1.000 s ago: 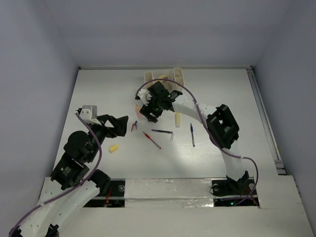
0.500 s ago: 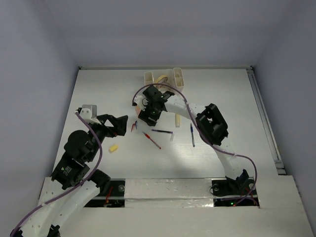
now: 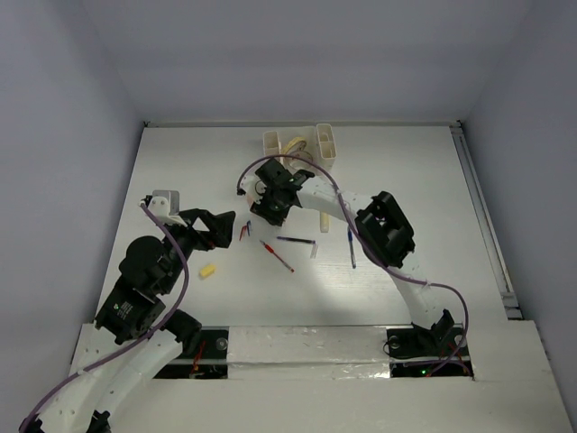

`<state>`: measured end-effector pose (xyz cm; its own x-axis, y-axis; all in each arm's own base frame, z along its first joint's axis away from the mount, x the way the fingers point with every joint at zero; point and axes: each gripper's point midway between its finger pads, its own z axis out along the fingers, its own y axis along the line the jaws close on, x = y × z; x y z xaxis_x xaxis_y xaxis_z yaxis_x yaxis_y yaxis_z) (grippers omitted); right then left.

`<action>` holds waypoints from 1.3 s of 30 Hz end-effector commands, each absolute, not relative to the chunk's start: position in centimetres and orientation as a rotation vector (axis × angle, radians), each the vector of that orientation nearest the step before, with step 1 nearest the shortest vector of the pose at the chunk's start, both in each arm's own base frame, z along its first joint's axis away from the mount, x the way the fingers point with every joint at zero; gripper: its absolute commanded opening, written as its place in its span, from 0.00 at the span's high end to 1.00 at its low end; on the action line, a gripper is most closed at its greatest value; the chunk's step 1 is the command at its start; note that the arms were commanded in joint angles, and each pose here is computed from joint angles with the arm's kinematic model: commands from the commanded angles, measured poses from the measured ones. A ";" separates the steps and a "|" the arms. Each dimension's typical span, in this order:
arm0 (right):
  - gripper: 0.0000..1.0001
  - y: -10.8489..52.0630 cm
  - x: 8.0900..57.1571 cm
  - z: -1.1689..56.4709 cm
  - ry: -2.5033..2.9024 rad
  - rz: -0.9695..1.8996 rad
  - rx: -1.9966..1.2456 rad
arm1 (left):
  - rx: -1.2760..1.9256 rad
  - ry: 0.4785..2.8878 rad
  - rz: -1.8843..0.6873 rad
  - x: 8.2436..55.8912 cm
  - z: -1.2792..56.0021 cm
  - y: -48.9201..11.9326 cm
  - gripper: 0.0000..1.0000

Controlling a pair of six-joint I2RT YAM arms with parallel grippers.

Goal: Sort the stationery into containers
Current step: Pick up the stapler from the center of the board, then place the stapler in the storage box.

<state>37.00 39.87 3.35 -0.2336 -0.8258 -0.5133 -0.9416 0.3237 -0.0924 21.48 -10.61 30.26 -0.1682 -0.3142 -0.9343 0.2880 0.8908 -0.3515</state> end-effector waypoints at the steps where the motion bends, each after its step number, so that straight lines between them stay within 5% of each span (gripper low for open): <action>1: 0.63 41.5 39.0 5.8 2.026 0.289 -1.479 | -0.012 1.628 -0.547 21.9 30.9 -11.0 0.01; 4: 0.70 41.8 39.8 7.2 1.996 0.276 -1.418 | -0.016 1.630 -0.544 22.0 30.8 -11.0 0.01; 17: 0.70 43.7 37.9 23.7 1.684 0.579 -1.075 | -0.066 1.662 -0.473 22.9 30.0 -10.1 0.01; 24: 0.70 43.6 42.1 30.8 1.579 0.574 -0.785 | -0.086 1.675 -0.443 23.4 29.6 -9.7 0.01; 39: 0.69 41.1 53.9 31.7 1.505 0.586 -0.498 | -0.080 1.697 -0.432 23.8 29.0 -9.9 0.01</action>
